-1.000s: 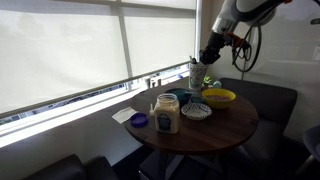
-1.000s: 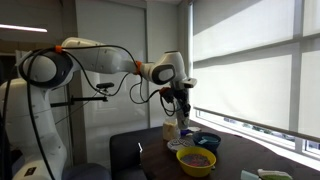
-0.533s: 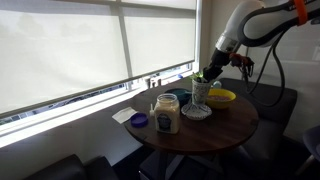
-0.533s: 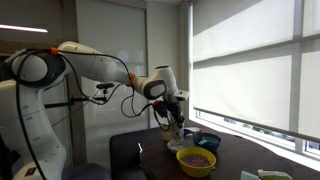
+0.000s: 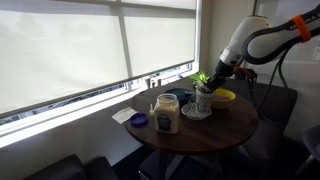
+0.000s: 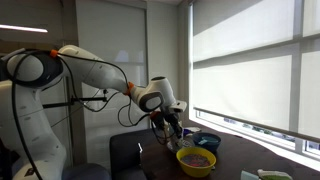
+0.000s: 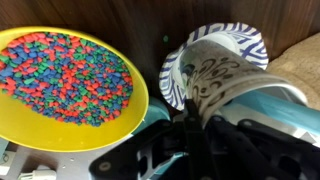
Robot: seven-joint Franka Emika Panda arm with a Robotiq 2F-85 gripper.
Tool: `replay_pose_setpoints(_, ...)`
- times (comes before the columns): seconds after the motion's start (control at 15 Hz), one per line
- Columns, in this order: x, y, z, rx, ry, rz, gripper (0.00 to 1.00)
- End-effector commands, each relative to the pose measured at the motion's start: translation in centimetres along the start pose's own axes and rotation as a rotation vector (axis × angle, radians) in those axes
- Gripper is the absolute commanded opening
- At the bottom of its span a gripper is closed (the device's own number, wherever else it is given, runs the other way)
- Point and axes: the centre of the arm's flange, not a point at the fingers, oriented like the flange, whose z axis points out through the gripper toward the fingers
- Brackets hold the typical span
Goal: Put the cups inside the bowl
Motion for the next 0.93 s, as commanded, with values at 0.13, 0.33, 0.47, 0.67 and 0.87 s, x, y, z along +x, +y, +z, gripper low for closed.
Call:
replay_pose_setpoints(0.13,0.7,-0.7,1.5,0.029,0.011,0.039,0.01)
replay_pose_setpoints(0.33,0.9,-0.6,2.0,0.011,-0.007,0.040,0.30)
replay_pose_setpoints(0.47,1.6,-0.7,1.7,0.026,0.002,0.049,0.43)
replay_pose_setpoints(0.67,3.7,-1.6,-0.6,0.064,0.034,0.055,0.63)
replay_pose_setpoints(0.87,6.5,-3.1,-6.4,0.119,0.082,0.060,0.84)
